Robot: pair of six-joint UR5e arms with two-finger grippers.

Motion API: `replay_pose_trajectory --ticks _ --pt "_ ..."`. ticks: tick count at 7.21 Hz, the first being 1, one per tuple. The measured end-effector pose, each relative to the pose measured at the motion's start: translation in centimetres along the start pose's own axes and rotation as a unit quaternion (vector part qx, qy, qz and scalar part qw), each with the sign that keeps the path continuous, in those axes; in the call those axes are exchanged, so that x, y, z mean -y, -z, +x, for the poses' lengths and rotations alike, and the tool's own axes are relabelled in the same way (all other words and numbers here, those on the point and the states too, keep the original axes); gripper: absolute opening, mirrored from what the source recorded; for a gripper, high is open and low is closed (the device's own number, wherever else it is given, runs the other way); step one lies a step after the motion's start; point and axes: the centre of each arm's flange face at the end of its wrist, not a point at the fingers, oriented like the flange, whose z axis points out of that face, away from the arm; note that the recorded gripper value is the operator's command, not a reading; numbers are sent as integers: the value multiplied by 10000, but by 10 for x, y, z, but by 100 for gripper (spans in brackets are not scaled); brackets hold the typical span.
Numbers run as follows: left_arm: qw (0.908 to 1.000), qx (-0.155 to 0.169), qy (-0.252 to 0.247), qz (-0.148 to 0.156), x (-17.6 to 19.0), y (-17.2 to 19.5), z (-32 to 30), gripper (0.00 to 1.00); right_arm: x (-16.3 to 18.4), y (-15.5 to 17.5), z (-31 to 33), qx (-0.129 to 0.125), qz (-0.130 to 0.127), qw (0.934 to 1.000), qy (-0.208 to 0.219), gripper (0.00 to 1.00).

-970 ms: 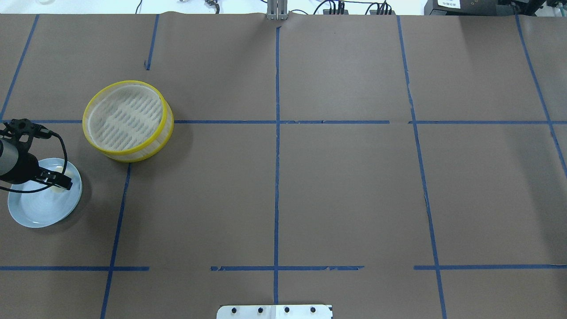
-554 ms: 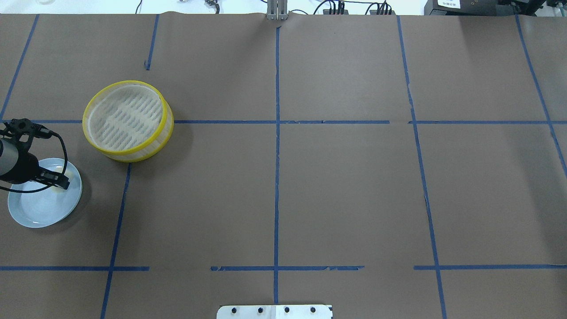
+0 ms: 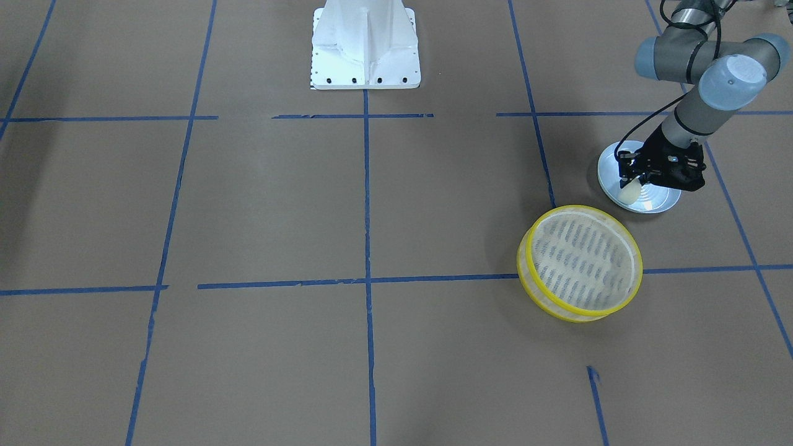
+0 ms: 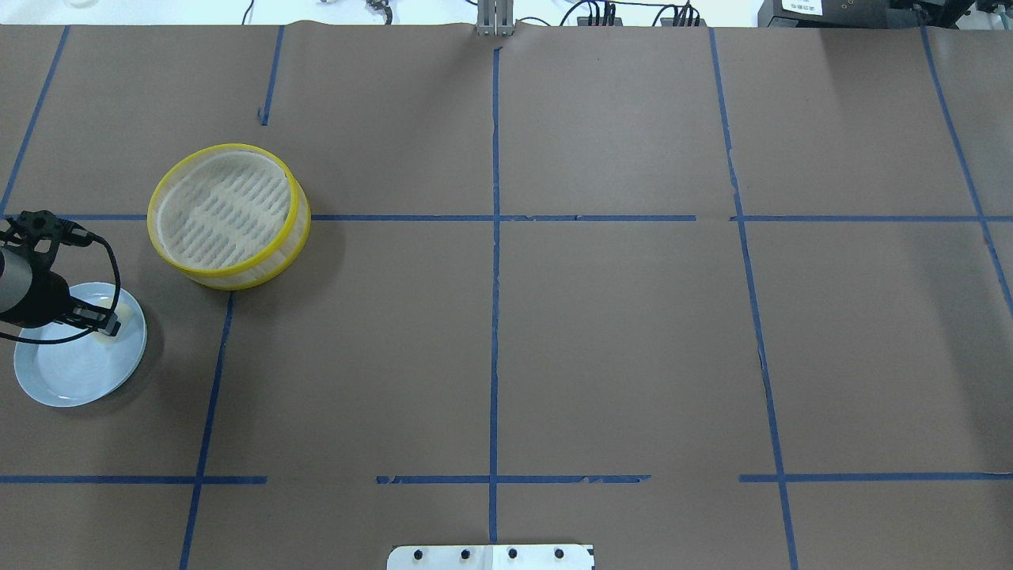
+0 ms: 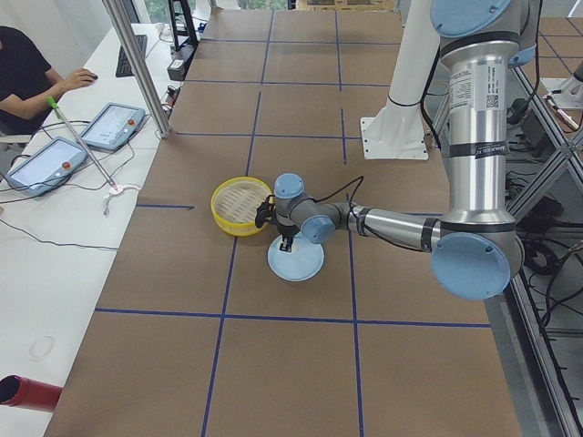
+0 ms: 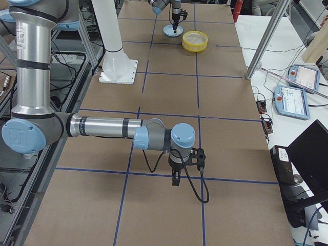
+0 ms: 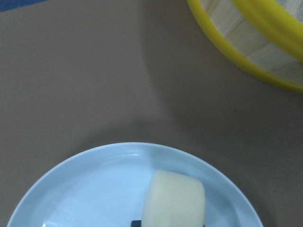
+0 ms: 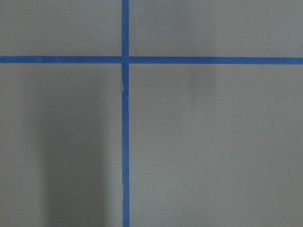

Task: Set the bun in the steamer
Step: 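Close the left gripper on the white bun and lift it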

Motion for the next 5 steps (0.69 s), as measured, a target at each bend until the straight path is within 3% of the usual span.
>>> replay_pose_trajectory --ticks 5 --pt "9996 -159 -203 68 -21 39 -5 28 0 0 0 0 0 10000 0 100"
